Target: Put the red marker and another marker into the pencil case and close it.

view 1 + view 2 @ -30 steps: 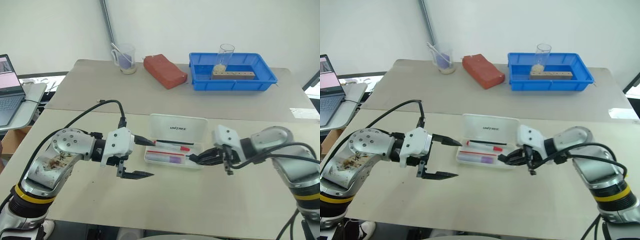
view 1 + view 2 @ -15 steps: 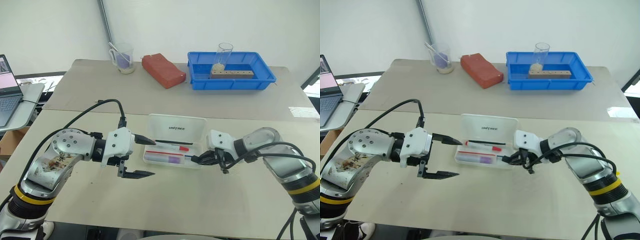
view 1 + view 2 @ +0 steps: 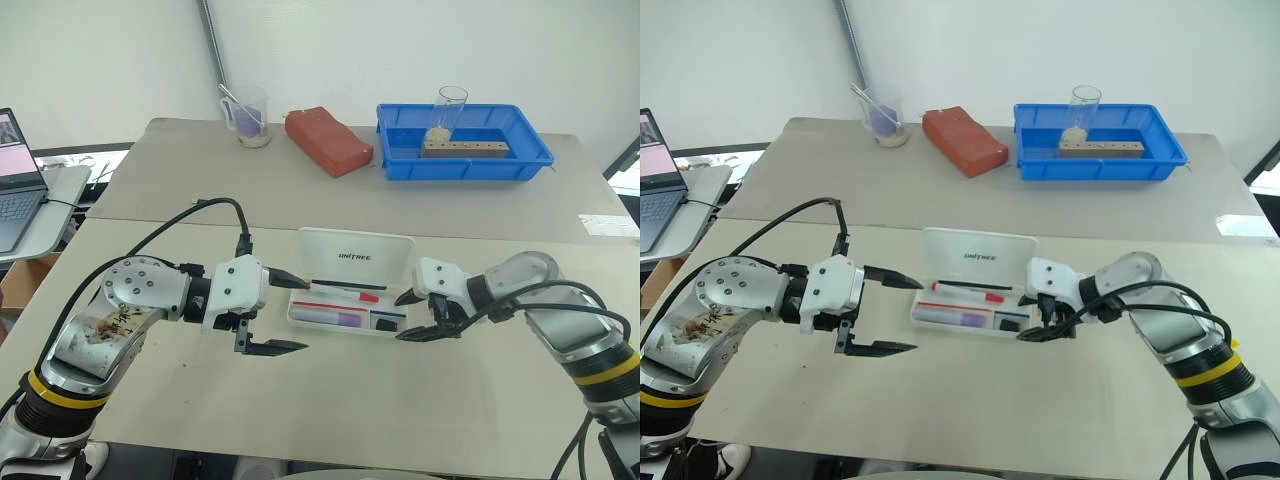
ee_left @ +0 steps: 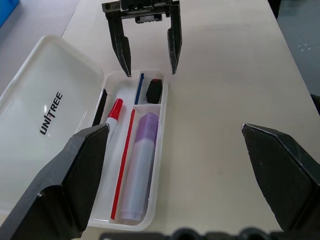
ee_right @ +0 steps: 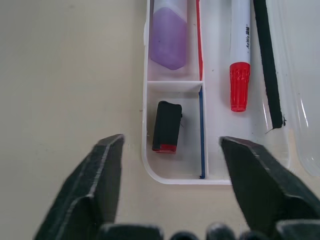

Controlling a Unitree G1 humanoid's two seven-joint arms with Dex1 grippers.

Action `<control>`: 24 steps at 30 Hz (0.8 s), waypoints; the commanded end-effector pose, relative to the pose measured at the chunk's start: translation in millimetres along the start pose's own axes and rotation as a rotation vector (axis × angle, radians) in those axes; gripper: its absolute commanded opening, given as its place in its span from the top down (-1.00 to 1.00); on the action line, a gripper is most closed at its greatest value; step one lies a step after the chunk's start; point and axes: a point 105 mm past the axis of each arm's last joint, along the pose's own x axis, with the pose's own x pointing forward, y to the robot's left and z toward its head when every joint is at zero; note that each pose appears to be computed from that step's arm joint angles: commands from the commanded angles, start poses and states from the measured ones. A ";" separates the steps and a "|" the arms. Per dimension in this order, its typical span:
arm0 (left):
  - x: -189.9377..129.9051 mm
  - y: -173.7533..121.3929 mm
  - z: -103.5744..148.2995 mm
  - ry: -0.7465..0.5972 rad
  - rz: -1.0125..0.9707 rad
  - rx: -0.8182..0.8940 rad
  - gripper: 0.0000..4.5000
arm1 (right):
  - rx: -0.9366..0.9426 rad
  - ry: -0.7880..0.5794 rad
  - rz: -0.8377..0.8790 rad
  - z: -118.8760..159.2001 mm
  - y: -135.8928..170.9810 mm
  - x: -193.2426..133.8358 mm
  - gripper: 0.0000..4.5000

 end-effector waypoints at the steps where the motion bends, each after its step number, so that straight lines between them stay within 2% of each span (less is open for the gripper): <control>1: -10.5 15.0 -0.5 0.023 0.052 0.024 -1.00 | -0.008 -0.113 -0.041 28.9 0.8 -23.1 -0.98; 4: -20.4 36.9 -5.7 0.031 0.145 0.002 -1.00 | 0.037 -0.215 -0.091 45.8 5.4 -34.9 -0.98; 9: -31.3 95.8 -9.0 -0.005 0.362 -0.075 -1.00 | 0.122 -0.307 -0.253 63.6 4.8 -51.0 -0.98; 12: -31.3 131.4 -2.8 -0.067 0.447 -0.105 -0.62 | 0.154 -0.341 -0.347 71.6 3.9 -62.6 -1.00; 16: -22.0 163.7 -7.7 -0.066 0.513 -0.108 0.25 | 0.188 -0.380 -0.417 77.8 4.2 -68.3 -1.00; 19: -12.5 176.5 -11.6 -0.061 0.518 -0.114 0.90 | 0.196 -0.396 -0.446 81.7 5.4 -68.8 -1.00; 20: -8.6 179.6 -14.4 -0.045 0.517 -0.102 0.97 | 0.193 -0.405 -0.461 84.8 5.6 -69.9 -1.00; 24: 12.5 180.3 -28.5 0.033 0.445 -0.082 0.97 | 0.203 -0.474 -0.508 103.6 5.4 -76.2 -1.00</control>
